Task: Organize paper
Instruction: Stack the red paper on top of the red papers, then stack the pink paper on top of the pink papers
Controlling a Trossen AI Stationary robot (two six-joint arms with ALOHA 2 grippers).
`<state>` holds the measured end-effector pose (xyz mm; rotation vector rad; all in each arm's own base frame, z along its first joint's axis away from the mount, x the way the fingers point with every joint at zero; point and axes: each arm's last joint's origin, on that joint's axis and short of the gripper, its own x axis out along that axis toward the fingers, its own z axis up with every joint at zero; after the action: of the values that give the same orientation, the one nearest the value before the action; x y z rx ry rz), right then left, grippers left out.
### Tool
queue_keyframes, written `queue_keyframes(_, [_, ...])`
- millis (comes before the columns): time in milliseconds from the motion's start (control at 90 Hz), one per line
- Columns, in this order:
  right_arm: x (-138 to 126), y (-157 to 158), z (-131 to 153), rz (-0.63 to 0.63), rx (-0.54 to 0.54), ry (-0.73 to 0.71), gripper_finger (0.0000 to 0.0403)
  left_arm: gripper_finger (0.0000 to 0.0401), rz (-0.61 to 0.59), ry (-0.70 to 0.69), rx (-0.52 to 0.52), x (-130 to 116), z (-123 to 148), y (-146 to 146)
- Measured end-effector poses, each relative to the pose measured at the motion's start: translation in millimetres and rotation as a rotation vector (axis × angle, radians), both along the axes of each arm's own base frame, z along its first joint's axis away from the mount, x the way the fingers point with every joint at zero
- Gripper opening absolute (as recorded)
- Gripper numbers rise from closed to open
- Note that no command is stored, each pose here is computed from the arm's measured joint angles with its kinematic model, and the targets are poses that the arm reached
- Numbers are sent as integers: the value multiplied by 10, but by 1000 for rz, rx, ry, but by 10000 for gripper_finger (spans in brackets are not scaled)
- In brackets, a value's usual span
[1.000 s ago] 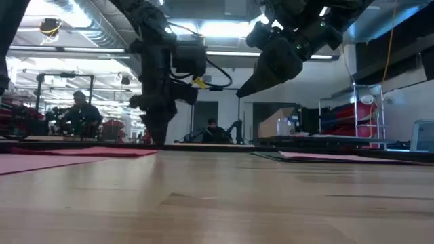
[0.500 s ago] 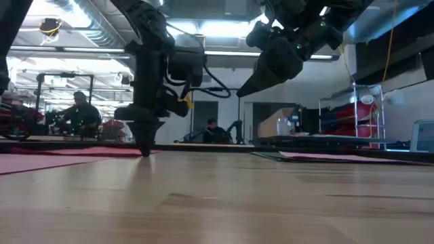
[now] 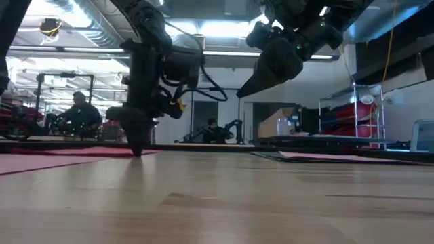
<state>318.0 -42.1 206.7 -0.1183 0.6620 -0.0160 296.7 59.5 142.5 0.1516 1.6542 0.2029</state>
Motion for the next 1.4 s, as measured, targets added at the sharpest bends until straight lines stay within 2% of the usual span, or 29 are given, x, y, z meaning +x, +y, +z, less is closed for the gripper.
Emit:
queue_keyframes(378, [-2, 0, -3, 2, -2, 4, 0, 0, 25, -4, 20, -6, 8, 5])
queue_keyframes(678, [0, 0, 14, 19, -20, 20, 0, 0, 58, -123, 42, -27, 251, 0])
queue_keyframes(789, [-16, 43, 65, 48, -26, 81, 0, 0, 78, -224, 53, -12, 392, -11])
queue_keyframes(933, [-79, 220, 171, 79, -88, 218, 0, 0, 77, -400, 40, 53, 580, -57])
queue_keyframes(1122, [-251, 534, 195, 61, -154, 448, 0, 0, 35, -638, -42, 192, 771, -166])
queue_keyframes(1244, [-350, 662, 148, -28, -119, 529, 0, 0, -14, -764, -116, 290, 849, -260])
queue_keyframes(1400, [-410, 681, 64, -198, -142, 530, 12, 0, -66, -896, -193, 392, 934, -347])
